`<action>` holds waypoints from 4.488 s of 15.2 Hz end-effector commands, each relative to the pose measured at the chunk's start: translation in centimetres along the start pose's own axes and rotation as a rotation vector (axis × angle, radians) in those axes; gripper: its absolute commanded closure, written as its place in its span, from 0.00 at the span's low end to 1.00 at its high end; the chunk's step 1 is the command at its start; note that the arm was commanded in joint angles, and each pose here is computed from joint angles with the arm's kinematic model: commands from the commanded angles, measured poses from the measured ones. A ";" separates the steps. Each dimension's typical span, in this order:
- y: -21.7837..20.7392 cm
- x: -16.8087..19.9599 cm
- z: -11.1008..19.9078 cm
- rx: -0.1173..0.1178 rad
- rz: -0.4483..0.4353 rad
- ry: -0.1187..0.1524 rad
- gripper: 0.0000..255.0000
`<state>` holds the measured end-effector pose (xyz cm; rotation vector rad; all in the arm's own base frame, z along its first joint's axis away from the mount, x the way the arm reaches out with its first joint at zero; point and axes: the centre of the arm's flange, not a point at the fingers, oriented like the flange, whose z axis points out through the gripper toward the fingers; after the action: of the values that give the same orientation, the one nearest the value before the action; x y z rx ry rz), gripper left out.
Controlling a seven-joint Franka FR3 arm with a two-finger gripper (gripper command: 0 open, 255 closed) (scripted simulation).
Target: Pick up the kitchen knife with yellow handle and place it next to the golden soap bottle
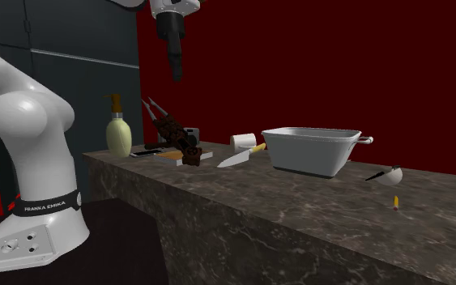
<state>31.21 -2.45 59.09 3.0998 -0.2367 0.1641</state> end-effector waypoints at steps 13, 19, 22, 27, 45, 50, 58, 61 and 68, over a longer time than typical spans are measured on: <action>-3.0 11.7 10.7 0.025 -0.276 -0.033 0.00; -5.8 16.9 16.2 0.038 -0.415 -0.050 0.00; -7.5 19.4 19.0 0.044 -0.484 -0.058 0.00; -10.7 23.1 23.6 0.055 -0.599 -0.072 0.00; -12.3 23.8 29.2 0.056 -0.634 -0.077 1.00; -10.3 24.2 30.8 0.059 -0.634 -0.078 1.00; -11.9 24.0 26.8 0.058 -0.633 -0.076 1.00; -11.8 24.2 25.3 0.058 -0.633 -0.076 1.00; -11.7 24.6 21.6 0.058 -0.633 -0.076 1.00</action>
<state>59.40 4.63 39.44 3.0531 0.7504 0.0335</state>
